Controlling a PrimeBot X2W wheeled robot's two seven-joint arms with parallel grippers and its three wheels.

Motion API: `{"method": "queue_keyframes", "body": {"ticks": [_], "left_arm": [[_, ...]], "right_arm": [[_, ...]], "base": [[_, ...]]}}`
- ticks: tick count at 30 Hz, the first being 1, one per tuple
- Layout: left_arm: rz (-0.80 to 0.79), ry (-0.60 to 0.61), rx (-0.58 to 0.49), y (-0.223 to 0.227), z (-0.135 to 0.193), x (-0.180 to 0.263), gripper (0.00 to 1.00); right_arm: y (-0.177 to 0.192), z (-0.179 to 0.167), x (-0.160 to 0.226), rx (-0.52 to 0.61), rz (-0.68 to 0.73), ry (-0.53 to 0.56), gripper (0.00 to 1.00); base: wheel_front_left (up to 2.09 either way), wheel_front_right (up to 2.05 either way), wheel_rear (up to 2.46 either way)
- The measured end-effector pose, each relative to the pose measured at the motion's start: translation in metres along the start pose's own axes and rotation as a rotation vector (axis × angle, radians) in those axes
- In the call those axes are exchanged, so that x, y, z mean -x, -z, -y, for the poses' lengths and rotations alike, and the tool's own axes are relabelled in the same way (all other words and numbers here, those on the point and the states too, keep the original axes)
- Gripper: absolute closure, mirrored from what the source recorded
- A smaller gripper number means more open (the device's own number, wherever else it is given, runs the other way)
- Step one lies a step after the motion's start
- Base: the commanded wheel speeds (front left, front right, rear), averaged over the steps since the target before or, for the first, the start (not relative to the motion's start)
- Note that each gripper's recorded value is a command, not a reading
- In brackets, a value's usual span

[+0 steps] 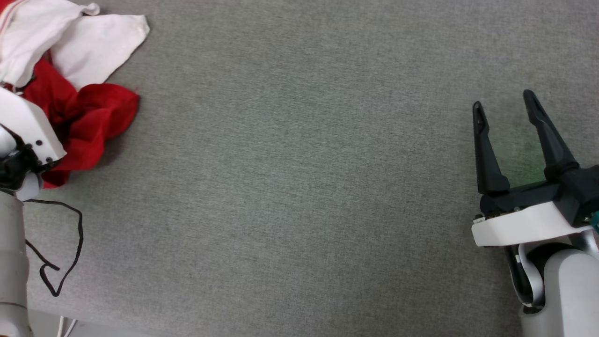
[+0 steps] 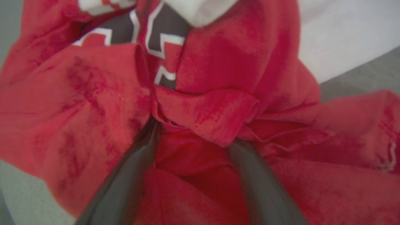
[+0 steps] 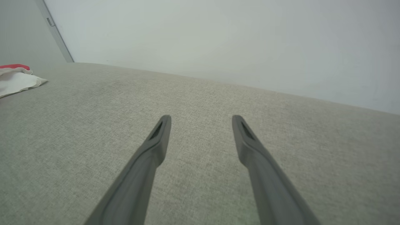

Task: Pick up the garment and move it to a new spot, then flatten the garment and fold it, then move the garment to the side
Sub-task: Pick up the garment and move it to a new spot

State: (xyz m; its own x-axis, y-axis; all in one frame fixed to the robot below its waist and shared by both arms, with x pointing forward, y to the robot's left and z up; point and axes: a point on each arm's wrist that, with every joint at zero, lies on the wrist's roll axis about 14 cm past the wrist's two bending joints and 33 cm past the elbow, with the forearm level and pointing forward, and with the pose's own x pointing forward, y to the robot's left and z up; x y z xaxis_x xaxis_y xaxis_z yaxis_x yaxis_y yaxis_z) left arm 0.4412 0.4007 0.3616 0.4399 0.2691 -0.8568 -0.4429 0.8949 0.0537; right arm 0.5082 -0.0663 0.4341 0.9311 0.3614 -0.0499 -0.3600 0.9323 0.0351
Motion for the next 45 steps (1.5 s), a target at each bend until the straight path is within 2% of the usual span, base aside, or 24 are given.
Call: {"method": "queue_keyframes", "body": {"ticks": [3,4,5,11,14,19,23,28,32,35,41,45], "left_arm": [[-0.027,-0.028,-0.024,0.002,-0.002,-0.007,0.00],[-0.037,-0.022,-0.016,0.004,0.000,-0.009,0.33],[-0.035,-0.021,-0.011,0.004,0.000,-0.009,1.00],[0.054,-0.030,-0.014,-0.004,-0.006,0.002,1.00],[0.163,-0.026,-0.030,-0.023,-0.007,0.017,1.00],[0.504,-0.037,-0.081,-0.088,-0.010,0.068,1.00],[0.792,-0.005,-0.099,-0.137,-0.001,0.127,1.00],[1.052,0.077,-0.094,-0.164,0.020,0.192,1.00],[1.195,0.189,-0.094,-0.172,0.054,0.235,1.00],[1.253,0.301,-0.109,-0.167,0.095,0.254,1.00],[1.237,0.616,-0.143,-0.121,0.208,0.277,1.00],[1.148,0.836,-0.173,-0.072,0.280,0.290,1.00]], "right_arm": [[0.008,0.005,0.002,-0.002,-0.018,0.011,0.00],[0.008,0.006,0.002,-0.002,-0.019,0.014,0.00],[0.007,0.007,0.003,-0.001,-0.017,0.016,0.00],[-0.009,0.007,0.006,0.009,0.013,0.021,0.00],[-0.020,0.007,0.011,0.016,0.031,0.024,0.00],[-0.040,0.002,0.025,0.019,0.063,0.027,0.00],[-0.061,0.002,0.040,0.019,0.104,0.039,0.00],[-0.085,0.004,0.064,0.017,0.151,0.063,0.00],[-0.101,0.010,0.086,0.015,0.183,0.096,0.00],[-0.108,0.020,0.105,0.020,0.194,0.139,0.00],[-0.115,0.044,0.144,0.032,0.204,0.239,0.00],[-0.120,0.059,0.168,0.040,0.211,0.303,0.00]], "base": [[0.00,0.00,0.00],[0.00,0.00,0.00],[0.00,0.00,0.00],[0.00,0.00,0.00],[0.00,0.00,0.00],[0.00,0.00,0.00],[0.00,0.00,0.00],[0.00,0.00,0.00],[0.00,0.00,0.00],[0.00,0.00,0.00],[0.00,0.00,0.00],[0.00,0.00,0.00]]}}
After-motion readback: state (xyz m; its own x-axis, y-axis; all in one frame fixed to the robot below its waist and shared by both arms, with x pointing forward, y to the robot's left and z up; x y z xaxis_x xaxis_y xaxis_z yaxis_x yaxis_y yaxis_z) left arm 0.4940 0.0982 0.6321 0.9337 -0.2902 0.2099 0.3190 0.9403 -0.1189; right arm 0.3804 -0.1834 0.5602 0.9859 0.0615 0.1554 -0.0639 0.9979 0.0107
